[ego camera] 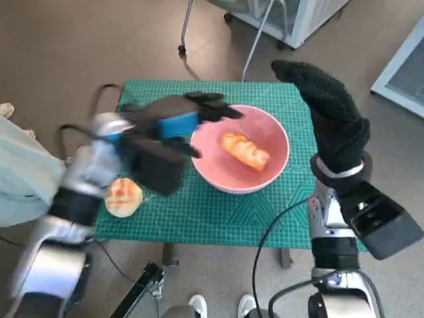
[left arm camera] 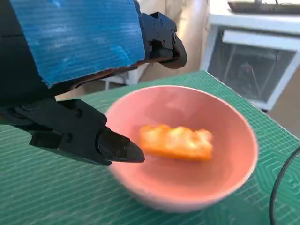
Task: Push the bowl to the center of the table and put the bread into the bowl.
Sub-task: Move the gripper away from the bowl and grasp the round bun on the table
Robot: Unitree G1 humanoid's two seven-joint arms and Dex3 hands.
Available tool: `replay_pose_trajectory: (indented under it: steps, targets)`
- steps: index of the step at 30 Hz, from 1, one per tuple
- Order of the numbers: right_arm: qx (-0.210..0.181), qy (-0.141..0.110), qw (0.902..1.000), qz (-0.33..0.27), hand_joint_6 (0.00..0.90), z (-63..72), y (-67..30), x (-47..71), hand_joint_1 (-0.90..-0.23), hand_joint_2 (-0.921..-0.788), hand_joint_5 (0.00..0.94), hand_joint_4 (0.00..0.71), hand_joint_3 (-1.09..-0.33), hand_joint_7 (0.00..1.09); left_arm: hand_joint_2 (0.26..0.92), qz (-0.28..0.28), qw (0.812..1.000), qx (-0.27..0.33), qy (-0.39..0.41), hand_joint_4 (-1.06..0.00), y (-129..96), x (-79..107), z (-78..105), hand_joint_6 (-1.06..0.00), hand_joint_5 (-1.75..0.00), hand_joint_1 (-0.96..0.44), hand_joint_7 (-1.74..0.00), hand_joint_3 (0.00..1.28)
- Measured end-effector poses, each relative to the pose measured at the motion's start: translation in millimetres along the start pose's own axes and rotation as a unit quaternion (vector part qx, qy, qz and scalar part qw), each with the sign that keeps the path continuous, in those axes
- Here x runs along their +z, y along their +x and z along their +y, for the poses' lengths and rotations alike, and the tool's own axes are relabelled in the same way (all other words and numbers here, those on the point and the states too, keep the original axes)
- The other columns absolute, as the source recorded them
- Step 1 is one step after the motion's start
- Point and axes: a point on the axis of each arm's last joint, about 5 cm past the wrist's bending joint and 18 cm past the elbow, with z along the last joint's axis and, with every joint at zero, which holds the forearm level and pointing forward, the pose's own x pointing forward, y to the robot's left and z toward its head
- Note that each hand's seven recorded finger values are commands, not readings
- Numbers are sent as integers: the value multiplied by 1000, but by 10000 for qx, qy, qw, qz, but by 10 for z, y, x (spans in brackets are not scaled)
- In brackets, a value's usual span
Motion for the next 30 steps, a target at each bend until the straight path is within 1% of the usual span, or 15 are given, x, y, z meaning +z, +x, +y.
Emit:
replay_pose_trajectory:
  steps: [8,12,16,20,23,30]
  targets:
    - [0,79,10000,30,0,33,9,-9,-665,-921,74,274,-760,911,857,283,9990,309,163,-172,-586,-86,23,-301,-5,-55,-159,6]
    - [6,126,9999,59,-1,49,15,-16,-671,-921,75,275,-762,915,859,555,9977,288,275,-184,-806,-106,-5,-315,-6,-72,-130,4]
    - [6,164,9998,83,-1,58,17,-21,-676,-921,78,276,-763,908,860,868,9958,136,258,-193,-987,-121,-59,-325,-7,-90,-112,3]
    - [5,191,9998,110,-1,62,17,-26,-677,-921,80,276,-763,902,860,1163,9931,-63,142,-198,-1107,-137,-115,-335,-6,-86,-99,2]
    - [3,212,9997,131,-1,63,18,-29,-677,-921,81,276,-763,900,860,1325,9910,-204,56,-202,-1158,-150,-160,-340,-6,-83,-90,2]
    - [6,298,9994,196,-1,69,20,-39,-683,-921,83,274,-767,899,858,1535,9871,-430,-166,-206,-1184,-192,-266,-348,-4,-64,-68,0]
